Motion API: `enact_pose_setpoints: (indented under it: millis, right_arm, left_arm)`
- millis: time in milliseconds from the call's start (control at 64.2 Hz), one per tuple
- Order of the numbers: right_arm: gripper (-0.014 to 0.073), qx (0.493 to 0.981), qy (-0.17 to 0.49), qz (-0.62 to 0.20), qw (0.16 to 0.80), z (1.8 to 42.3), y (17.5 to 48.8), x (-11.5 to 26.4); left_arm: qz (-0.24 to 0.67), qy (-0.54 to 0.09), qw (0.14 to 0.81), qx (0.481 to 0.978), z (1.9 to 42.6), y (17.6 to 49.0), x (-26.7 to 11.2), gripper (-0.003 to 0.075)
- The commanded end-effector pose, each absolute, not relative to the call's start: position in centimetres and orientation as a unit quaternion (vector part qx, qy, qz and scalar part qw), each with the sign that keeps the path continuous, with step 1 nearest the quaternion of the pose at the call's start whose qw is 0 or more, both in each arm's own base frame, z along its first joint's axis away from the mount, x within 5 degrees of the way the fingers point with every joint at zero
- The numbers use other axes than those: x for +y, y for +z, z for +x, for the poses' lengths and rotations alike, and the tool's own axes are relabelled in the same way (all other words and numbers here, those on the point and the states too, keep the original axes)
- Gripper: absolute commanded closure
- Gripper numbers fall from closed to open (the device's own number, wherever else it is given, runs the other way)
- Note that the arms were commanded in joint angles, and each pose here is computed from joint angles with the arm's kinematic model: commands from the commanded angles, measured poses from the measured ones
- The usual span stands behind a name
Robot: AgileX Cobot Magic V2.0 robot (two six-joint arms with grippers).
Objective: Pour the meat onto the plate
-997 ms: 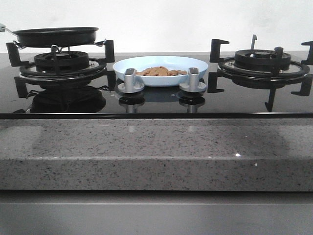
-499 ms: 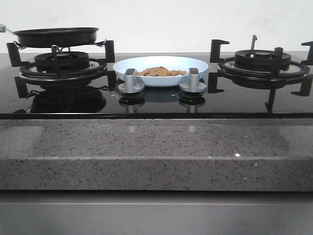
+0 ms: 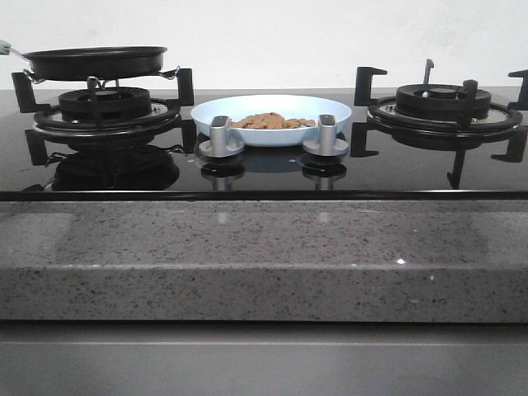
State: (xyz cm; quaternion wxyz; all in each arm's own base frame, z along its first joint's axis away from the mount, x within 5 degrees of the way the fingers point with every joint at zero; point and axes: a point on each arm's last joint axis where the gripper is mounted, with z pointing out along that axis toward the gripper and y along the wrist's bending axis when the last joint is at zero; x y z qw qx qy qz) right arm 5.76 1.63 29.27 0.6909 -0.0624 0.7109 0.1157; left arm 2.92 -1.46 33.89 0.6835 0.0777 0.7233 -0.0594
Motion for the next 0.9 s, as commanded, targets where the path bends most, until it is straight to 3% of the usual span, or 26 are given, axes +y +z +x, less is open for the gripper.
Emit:
enact_pose_setpoints:
  millis: [0,545,717,888]
  right_arm:
    - [0.0664,0.671,0.109,-0.058,0.731,5.7,30.9,1.4]
    - [0.0664,0.671,0.109,-0.058,0.731,5.7,30.9,1.4]
    - [0.0664,0.671,0.109,-0.058,0.731,5.7,30.9,1.4]
    - [0.0664,0.671,0.109,-0.058,0.731,5.7,30.9,1.4]
  left_arm:
    - [0.065,-0.07,0.717,0.69,2.9,35.4,-1.4,0.0741]
    - [0.065,-0.07,0.717,0.69,2.9,35.4,-1.4,0.0741]
    - [0.07,-0.045,0.715,0.694,3.0,35.0,-1.1,0.0741]
    - [0.03,-0.034,0.714,0.699,3.1,33.9,-0.5,0.0741]
